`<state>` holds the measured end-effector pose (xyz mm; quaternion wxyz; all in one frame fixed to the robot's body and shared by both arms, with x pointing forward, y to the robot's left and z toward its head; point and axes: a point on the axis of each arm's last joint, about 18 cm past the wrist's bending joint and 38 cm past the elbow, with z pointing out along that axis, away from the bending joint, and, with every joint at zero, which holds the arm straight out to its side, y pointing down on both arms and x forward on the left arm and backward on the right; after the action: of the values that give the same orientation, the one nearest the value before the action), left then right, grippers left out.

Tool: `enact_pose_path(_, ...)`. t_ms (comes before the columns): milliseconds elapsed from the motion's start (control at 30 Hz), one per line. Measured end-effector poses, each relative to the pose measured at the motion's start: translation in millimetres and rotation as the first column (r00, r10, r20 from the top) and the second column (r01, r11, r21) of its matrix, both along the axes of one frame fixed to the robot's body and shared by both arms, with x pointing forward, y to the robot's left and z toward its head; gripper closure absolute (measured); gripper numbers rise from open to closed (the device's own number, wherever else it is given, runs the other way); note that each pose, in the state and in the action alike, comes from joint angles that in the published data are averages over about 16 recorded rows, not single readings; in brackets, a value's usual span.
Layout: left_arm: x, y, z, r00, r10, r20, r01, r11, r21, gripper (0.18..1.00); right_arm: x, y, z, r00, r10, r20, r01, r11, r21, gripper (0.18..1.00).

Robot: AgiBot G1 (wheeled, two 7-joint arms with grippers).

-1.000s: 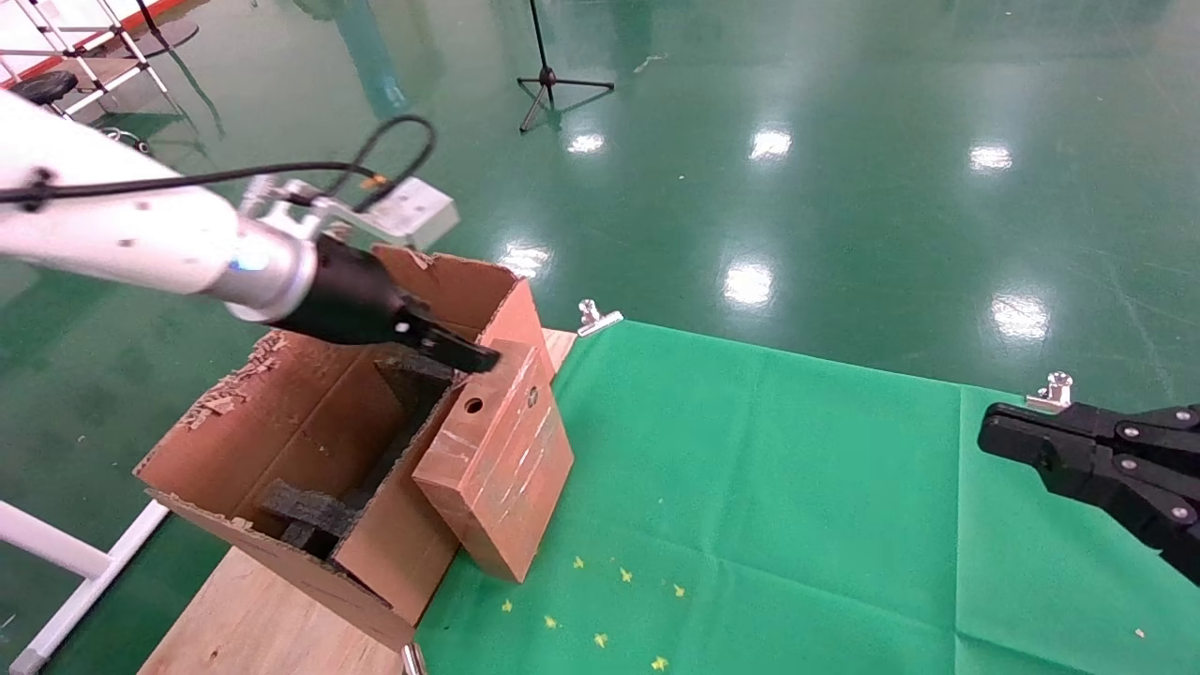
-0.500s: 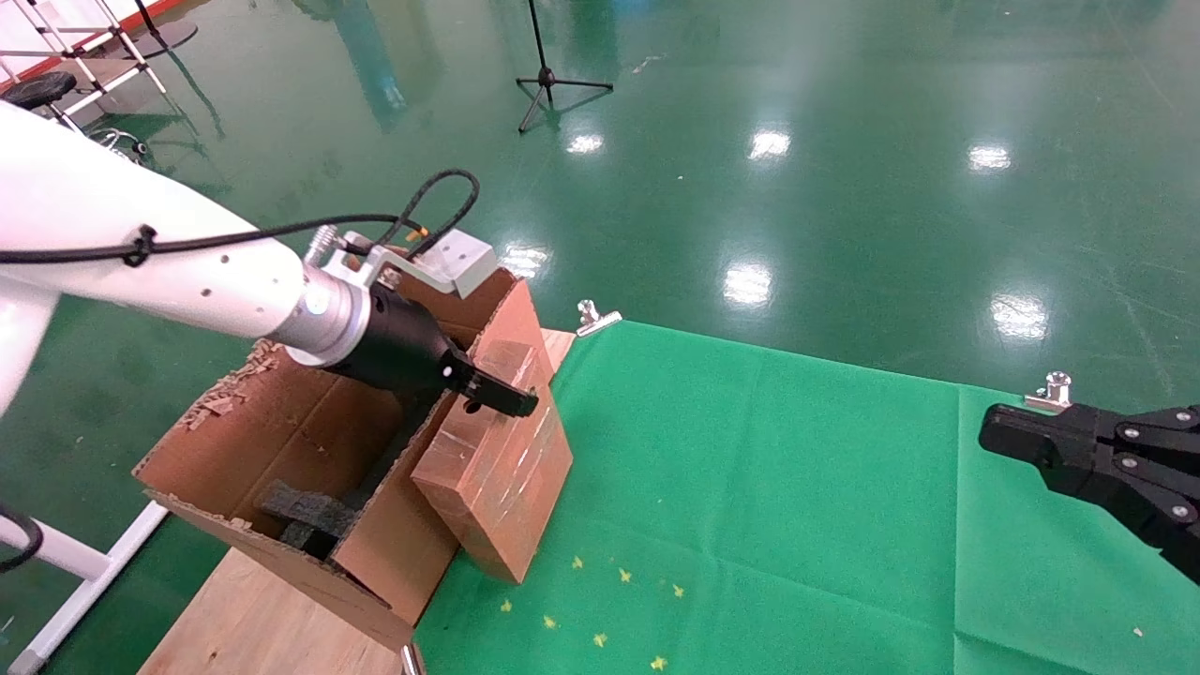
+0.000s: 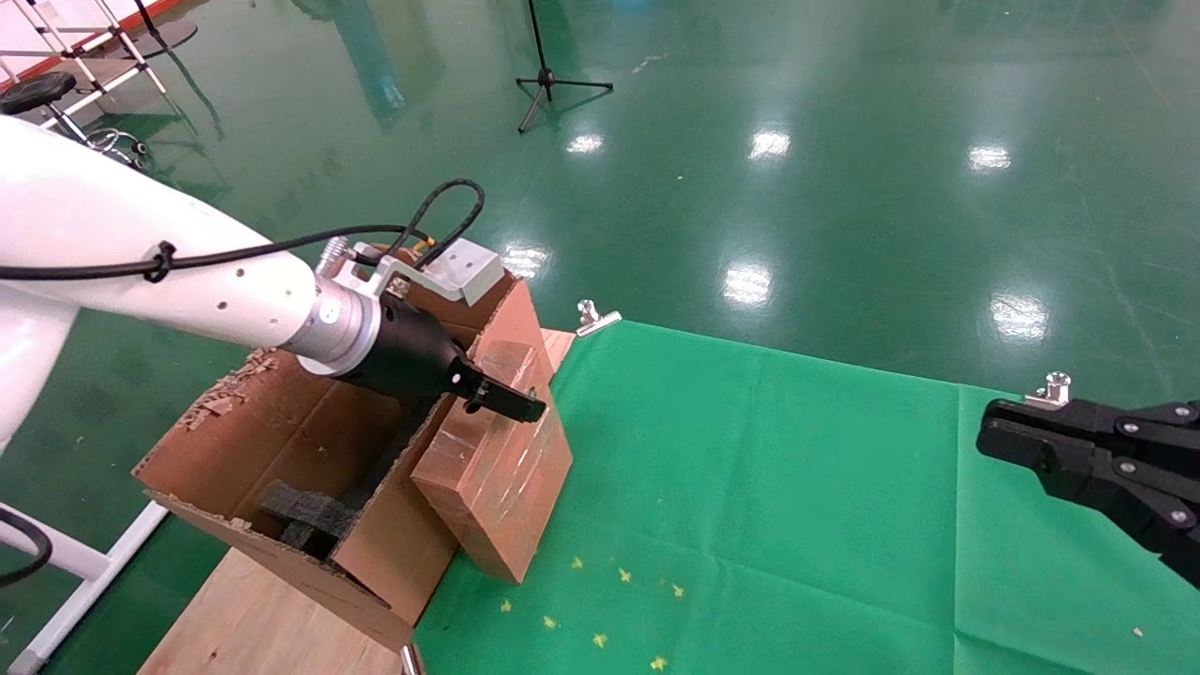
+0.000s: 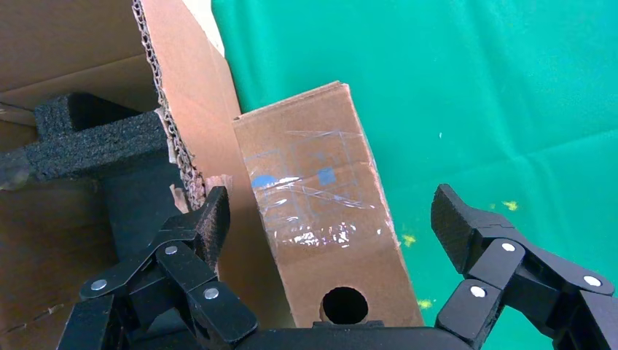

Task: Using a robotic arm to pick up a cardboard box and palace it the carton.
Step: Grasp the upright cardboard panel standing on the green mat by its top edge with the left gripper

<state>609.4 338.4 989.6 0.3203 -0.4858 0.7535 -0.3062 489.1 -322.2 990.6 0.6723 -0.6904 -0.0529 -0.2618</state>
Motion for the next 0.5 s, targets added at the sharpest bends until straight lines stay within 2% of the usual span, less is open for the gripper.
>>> enact_pose_path(233, -0.1, 0.0, 0.1, 1.000, 0.000, -0.001, 0.000, 1.000, -0.001, 0.194, 0.0, 0.0, 0.0, 1.000, 0.000, 0.000, 0.000, 1.000, 0.000, 0.925)
enact_pose_path(500, -0.5, 0.2, 0.5, 1.000, 0.001, -0.001, -0.001, 1.000, -0.003, 0.260, 0.0, 0.0, 0.0, 1.000, 0.000, 0.000, 0.000, 1.000, 0.000, 0.790)
